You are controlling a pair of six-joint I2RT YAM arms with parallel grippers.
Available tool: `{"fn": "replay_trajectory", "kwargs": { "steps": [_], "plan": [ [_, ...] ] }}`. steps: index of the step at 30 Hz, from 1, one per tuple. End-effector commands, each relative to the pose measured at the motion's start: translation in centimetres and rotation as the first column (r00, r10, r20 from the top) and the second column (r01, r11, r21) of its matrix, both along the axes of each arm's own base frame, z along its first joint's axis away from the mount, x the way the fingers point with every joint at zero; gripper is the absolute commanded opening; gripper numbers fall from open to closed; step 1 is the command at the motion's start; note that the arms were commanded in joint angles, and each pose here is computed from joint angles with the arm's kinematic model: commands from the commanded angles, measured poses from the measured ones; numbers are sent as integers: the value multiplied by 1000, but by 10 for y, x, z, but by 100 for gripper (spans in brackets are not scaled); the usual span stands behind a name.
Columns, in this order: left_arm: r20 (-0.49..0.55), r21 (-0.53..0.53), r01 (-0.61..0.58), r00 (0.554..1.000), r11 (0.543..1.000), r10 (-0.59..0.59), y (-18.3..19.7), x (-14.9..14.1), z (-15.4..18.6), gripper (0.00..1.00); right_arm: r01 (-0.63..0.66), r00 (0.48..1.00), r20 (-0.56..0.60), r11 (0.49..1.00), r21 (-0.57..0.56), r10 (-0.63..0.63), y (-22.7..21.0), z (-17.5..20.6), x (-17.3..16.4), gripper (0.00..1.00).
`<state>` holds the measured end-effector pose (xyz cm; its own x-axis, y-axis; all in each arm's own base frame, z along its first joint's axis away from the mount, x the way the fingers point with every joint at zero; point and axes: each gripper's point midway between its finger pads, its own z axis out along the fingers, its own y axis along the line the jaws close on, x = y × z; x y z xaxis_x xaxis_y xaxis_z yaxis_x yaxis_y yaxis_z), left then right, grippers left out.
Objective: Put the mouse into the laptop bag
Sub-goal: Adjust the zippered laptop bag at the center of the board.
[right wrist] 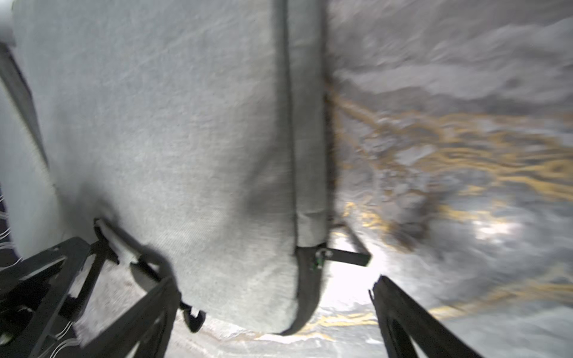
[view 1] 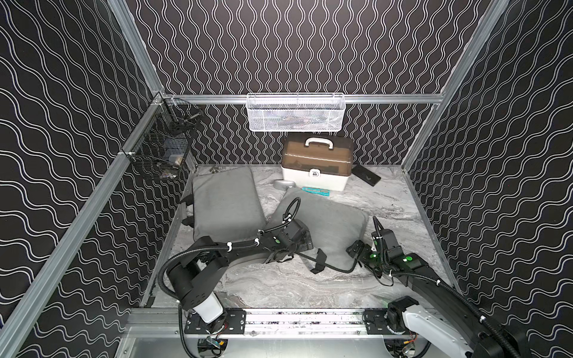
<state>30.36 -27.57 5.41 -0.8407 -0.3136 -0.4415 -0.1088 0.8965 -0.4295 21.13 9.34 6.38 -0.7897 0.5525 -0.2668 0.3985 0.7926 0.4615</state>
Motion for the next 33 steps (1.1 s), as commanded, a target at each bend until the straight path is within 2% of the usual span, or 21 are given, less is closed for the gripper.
{"fn": "replay_trajectory", "kwargs": {
  "steps": [1, 3, 10, 14, 17, 22, 26, 28, 33],
  "plan": [
    [28, 21, -58, 998, 998, 57, 4, 19, -8, 87, 51, 998, -23, 992, -115, -54, -23, -6, -7, 100],
    [28, 15, -75, 997, 997, 75, 4, 27, -13, 78, 53, 998, -29, 990, -129, -58, -24, -10, -5, 100],
    [32, 22, -122, 992, 992, 122, 19, 33, -16, 27, -17, 999, -51, 994, -105, 12, -5, -24, 17, 99],
    [2, 0, -114, 993, 993, 114, 27, 22, -17, 8, -24, 1000, -23, 994, -102, 22, -2, -18, 26, 100],
    [1, -27, -112, 994, 993, 112, 35, 9, -14, 2, 10, 1000, -5, 990, -137, -11, -9, -13, 31, 100],
    [-3, -54, -100, 995, 994, 100, 44, -8, -9, 1, 63, 998, 17, 977, -202, -61, -18, -14, 51, 100],
    [-12, -47, -86, 996, 995, 86, 46, -12, -9, 1, -2, 999, -34, 988, -155, -4, 4, -21, 68, 100],
    [-6, -35, -91, 996, 995, 91, 48, -12, -7, 0, -33, 999, -41, 993, -116, 28, 15, -28, 70, 92],
    [7, -36, -92, 996, 995, 93, 52, -8, -2, 0, -54, 996, -75, 987, -153, 43, 12, -39, 65, 75]
  ]
}}
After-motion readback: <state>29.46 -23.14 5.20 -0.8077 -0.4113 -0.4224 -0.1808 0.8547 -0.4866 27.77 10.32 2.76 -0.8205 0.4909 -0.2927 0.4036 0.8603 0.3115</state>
